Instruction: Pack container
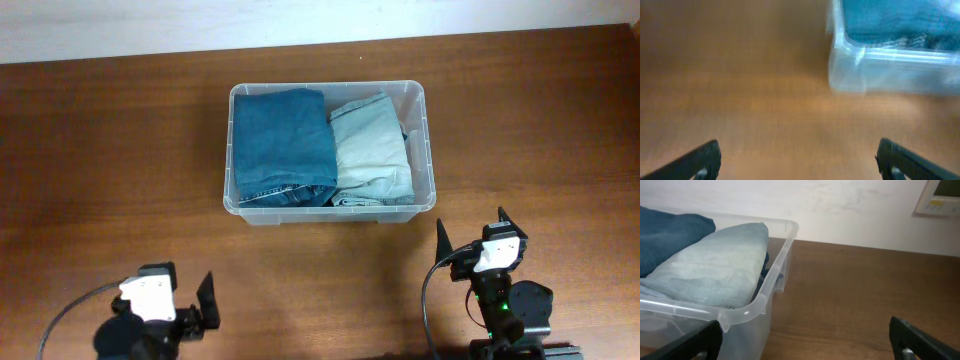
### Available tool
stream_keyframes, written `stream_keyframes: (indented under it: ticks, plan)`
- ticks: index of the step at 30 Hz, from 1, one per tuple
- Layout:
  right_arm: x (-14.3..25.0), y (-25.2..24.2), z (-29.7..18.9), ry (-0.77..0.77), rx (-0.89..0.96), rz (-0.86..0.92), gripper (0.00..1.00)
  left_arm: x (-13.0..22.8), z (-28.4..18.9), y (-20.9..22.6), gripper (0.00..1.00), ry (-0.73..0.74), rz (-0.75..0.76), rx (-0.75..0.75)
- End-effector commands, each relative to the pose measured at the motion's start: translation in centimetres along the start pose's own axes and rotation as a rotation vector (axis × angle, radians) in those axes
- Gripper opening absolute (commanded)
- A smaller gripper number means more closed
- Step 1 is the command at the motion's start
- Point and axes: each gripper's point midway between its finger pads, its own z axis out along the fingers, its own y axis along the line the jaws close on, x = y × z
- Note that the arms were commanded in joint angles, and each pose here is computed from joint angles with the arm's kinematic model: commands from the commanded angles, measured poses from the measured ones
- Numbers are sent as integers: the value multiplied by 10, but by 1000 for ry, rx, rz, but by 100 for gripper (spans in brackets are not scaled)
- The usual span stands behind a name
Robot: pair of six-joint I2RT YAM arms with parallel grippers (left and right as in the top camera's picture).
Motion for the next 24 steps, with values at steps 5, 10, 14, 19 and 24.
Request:
stream_keyframes:
  ticks: [5, 10, 14, 19, 24]
  plan:
    - [2, 1, 0, -3, -4, -7, 98, -9, 54, -8, 99, -333, 72, 47]
    - [2, 1, 0, -3, -4, -7, 99, -18, 70, 3, 99, -483, 62, -12]
    - [2, 1, 0, -3, -4, -7, 98, -18, 70, -2, 99, -480, 69, 11]
    - [2, 1, 0, -3, -4, -7, 98, -18, 70, -2, 99, -480, 69, 11]
    - [2, 1, 0, -3, -4, -7, 98, -18, 70, -2, 99, -480, 69, 11]
